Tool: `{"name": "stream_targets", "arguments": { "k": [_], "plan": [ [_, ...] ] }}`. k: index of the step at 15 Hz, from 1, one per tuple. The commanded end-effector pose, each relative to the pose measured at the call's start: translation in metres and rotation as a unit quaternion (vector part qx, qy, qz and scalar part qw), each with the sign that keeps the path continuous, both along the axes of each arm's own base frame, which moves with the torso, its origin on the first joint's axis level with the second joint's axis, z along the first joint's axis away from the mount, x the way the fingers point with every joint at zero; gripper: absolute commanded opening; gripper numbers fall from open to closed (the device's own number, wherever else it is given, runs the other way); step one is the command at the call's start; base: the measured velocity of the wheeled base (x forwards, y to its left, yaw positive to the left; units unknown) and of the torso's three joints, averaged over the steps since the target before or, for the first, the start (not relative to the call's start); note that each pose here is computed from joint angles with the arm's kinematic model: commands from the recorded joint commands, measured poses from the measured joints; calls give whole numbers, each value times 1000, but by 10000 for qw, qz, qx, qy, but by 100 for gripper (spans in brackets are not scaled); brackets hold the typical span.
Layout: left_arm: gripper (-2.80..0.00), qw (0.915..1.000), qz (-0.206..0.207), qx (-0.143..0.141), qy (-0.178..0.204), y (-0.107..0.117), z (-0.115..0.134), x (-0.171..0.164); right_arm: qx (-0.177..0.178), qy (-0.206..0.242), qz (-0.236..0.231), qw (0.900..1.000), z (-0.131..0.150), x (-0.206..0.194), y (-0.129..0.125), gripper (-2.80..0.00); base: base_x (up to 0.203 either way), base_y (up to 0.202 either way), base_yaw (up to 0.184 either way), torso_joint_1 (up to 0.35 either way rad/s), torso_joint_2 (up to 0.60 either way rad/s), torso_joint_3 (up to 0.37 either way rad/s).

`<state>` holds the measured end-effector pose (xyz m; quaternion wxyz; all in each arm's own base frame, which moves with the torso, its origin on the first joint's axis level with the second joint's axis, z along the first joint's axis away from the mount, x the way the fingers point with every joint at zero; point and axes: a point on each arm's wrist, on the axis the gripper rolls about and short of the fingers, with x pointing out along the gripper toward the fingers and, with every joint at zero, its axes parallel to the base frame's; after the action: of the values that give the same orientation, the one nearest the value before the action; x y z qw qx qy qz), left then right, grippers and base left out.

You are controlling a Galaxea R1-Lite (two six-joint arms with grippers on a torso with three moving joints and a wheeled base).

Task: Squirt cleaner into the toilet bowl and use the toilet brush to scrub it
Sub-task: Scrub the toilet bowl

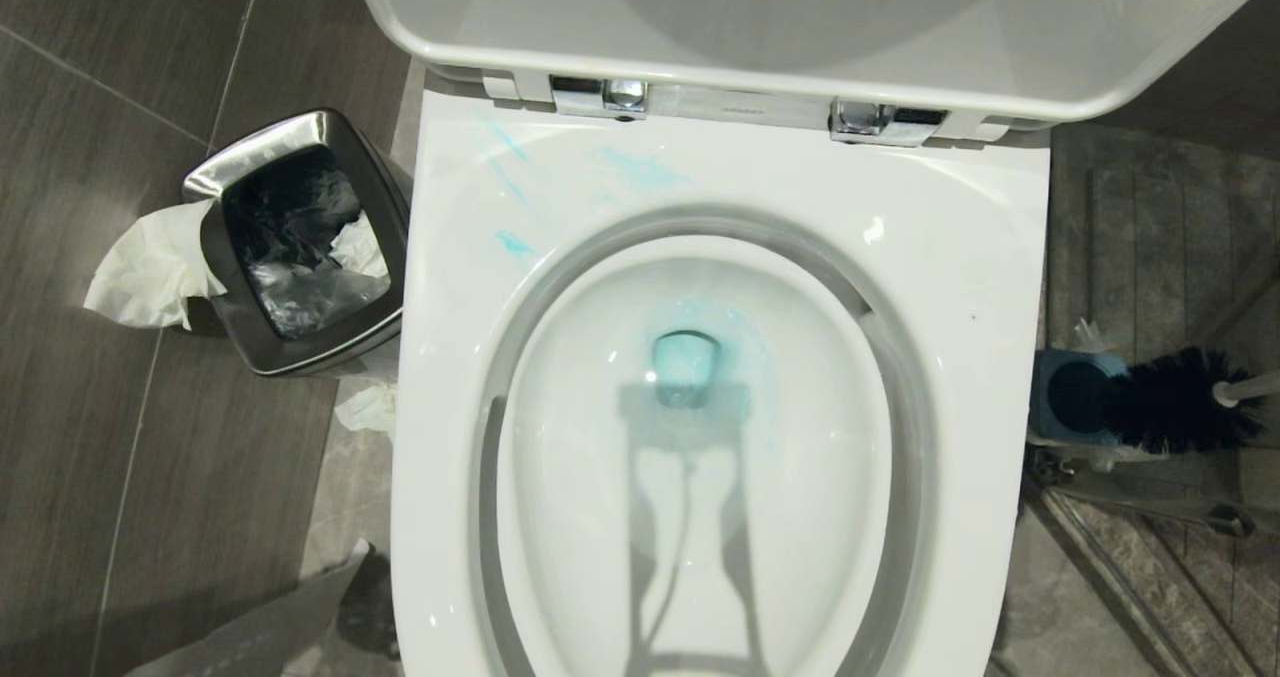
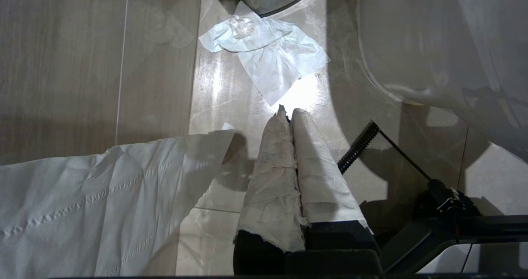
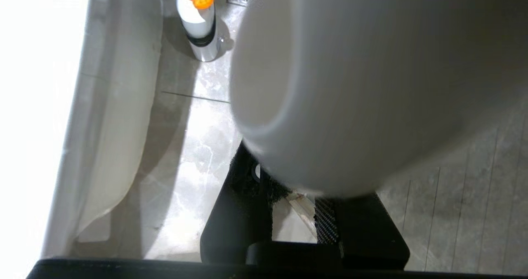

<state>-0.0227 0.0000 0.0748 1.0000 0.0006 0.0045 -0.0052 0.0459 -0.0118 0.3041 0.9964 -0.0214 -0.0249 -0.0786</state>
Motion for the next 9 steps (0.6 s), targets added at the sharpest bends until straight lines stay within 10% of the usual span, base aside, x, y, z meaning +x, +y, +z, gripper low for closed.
{"name": "stream_targets", "arguments": {
  "k": [1,9],
  "plan": [
    [-280,10000,-2,1,8,0,0,0,-41,-166,-37,9998,6,-16,5,-280,0,0,0,0,0,0],
    [-280,10000,-2,1,8,0,0,0,-3,-232,-1435,9894,11,-26,2,-280,0,0,0,0,0,0]
  ]
}}
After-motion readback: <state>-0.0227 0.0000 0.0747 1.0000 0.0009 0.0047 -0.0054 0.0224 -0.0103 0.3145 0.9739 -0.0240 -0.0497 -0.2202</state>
